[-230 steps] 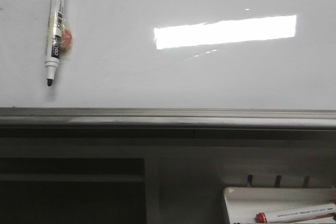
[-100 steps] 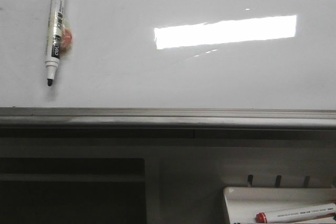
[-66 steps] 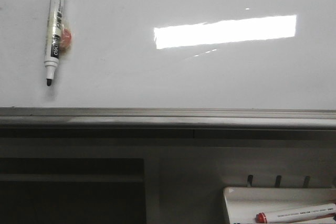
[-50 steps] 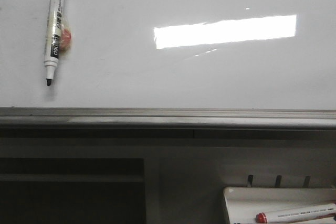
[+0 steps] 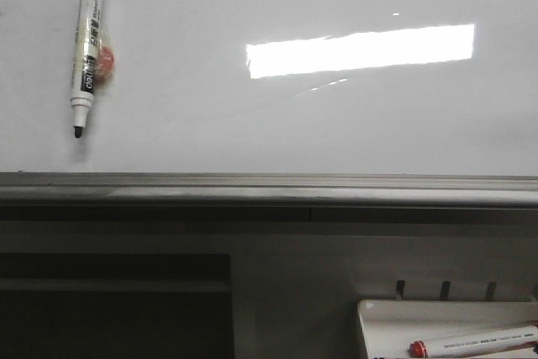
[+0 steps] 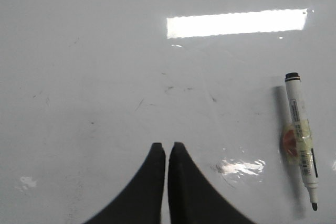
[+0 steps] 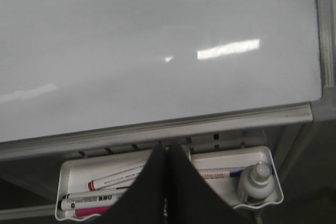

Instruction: Write number 2 on whiteboard

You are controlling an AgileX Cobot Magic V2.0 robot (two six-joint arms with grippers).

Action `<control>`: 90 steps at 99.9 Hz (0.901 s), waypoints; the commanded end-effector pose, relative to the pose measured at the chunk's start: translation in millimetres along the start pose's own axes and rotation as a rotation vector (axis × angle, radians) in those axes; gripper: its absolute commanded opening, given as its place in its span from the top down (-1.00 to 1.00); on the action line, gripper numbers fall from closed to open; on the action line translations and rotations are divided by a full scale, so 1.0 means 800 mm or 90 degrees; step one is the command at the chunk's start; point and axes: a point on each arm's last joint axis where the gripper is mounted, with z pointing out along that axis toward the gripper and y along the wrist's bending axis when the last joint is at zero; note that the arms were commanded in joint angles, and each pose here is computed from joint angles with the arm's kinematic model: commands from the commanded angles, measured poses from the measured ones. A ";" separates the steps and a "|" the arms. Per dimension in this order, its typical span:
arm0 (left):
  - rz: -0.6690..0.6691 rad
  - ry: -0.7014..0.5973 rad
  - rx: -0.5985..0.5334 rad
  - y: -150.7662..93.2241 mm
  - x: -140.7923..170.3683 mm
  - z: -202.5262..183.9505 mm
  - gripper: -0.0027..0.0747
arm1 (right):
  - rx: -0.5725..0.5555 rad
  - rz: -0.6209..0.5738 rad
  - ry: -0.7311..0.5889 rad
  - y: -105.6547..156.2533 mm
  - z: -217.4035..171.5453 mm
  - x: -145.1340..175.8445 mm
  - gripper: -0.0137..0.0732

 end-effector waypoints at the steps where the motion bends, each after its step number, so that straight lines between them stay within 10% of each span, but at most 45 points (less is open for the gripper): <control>1: -0.026 -0.026 0.005 -0.001 -0.023 0.007 0.88 | -0.010 0.015 -0.024 0.004 -0.001 -0.017 0.85; 27: -0.106 0.008 0.019 -0.002 -0.019 0.038 -0.40 | -0.018 0.028 -0.011 0.004 0.004 -0.011 0.85; 53: -0.123 -0.007 0.020 -0.003 -0.022 0.061 -0.26 | -0.037 0.051 0.002 0.008 0.004 -0.009 0.85; 90: -0.028 -0.033 0.263 -0.064 -0.025 0.059 -0.22 | -0.081 -0.002 -0.007 0.016 0.003 -0.010 0.85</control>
